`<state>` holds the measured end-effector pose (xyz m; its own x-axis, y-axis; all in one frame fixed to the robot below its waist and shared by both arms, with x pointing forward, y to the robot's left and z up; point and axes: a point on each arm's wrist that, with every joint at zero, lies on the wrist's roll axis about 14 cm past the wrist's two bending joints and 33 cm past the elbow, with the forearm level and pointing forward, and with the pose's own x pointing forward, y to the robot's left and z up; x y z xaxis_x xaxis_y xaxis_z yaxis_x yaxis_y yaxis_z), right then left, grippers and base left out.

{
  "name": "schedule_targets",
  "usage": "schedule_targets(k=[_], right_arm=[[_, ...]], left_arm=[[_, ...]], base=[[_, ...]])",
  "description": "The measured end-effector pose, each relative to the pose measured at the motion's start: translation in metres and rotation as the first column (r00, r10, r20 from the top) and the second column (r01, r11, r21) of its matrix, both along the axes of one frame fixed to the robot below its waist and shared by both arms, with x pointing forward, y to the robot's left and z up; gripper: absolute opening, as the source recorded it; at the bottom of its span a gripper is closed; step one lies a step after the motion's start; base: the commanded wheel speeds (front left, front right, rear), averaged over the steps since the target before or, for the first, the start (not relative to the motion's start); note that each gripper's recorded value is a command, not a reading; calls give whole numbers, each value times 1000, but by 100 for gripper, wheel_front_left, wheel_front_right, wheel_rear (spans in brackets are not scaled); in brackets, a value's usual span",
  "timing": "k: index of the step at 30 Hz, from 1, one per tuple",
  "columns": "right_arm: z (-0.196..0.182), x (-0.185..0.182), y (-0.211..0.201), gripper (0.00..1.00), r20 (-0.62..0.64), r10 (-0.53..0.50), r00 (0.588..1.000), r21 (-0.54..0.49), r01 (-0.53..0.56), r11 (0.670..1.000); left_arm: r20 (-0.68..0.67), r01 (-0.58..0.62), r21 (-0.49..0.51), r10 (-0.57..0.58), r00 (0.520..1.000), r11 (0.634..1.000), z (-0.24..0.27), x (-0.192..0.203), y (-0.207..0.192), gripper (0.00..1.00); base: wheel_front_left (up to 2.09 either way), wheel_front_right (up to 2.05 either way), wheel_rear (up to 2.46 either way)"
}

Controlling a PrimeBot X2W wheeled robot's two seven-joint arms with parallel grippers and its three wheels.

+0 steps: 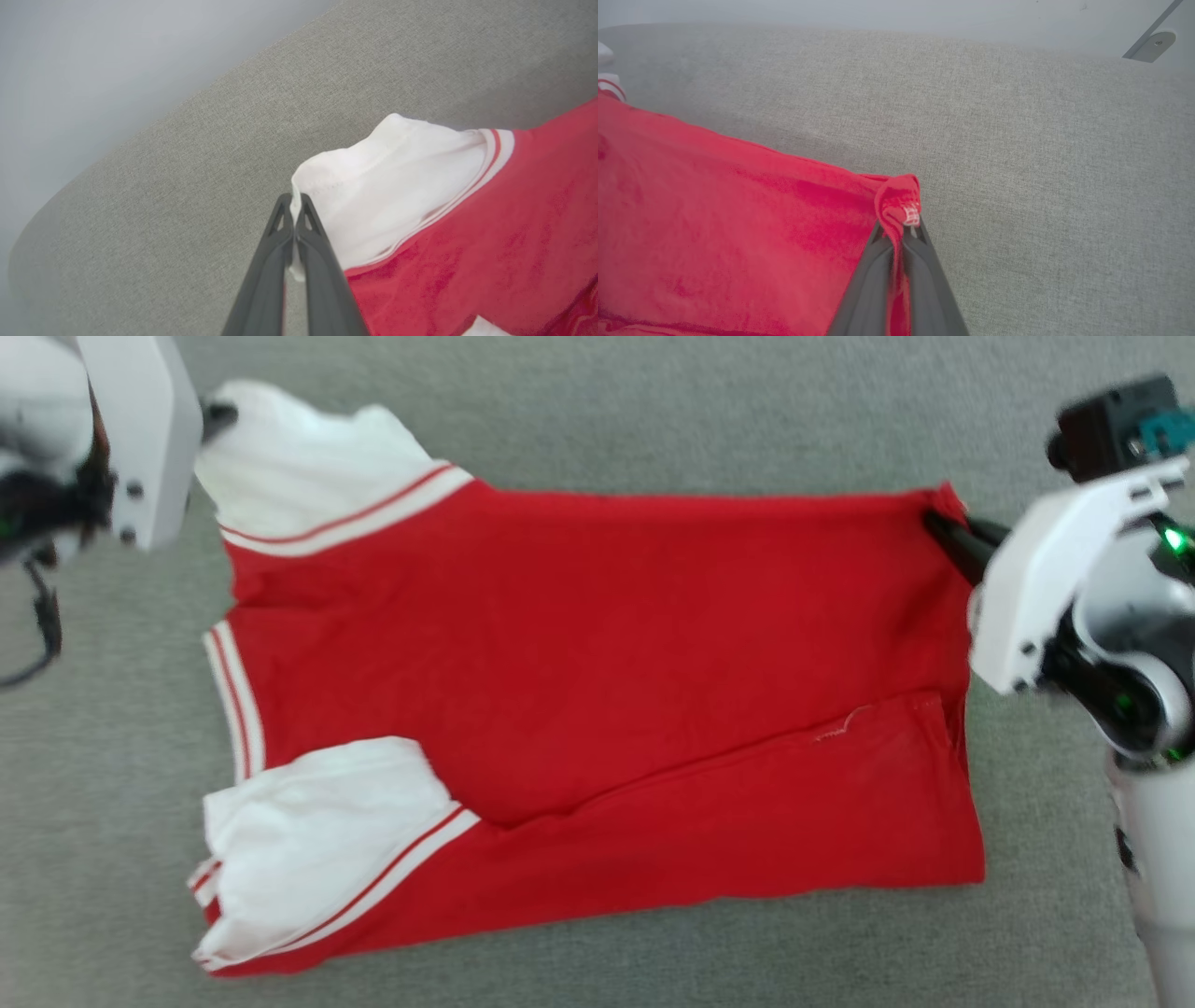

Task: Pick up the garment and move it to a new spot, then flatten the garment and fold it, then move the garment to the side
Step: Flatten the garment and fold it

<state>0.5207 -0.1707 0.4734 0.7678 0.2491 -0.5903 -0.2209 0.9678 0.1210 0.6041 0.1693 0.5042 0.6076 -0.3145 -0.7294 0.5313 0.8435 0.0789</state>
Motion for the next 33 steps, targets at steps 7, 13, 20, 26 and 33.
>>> schedule_targets(k=[7,13,20,26,33], right_arm=[[9,-34,-2,0,-5,9,1000,8,-9,1000],[-5,-66,6,0,-76,32,997,47,-29,998],[-32,-91,1,0,-173,12,985,47,-4,999],[-53,-105,11,0,-252,33,967,71,-16,997],[-49,-103,20,100,-241,63,968,62,-49,997]], left_arm=[[-44,-1,23,2,999,1000,5,-65,12,0],[-147,-20,8,21,989,1000,-13,-130,14,0],[-277,-57,-42,44,960,997,-47,-180,8,0],[-385,-112,-66,79,920,991,-81,-202,4,7],[-363,-155,-103,108,925,983,-81,-197,5,100]], base=[[0,0,0],[0,0,0],[0,0,0],[0,0,0],[0,0,0]])
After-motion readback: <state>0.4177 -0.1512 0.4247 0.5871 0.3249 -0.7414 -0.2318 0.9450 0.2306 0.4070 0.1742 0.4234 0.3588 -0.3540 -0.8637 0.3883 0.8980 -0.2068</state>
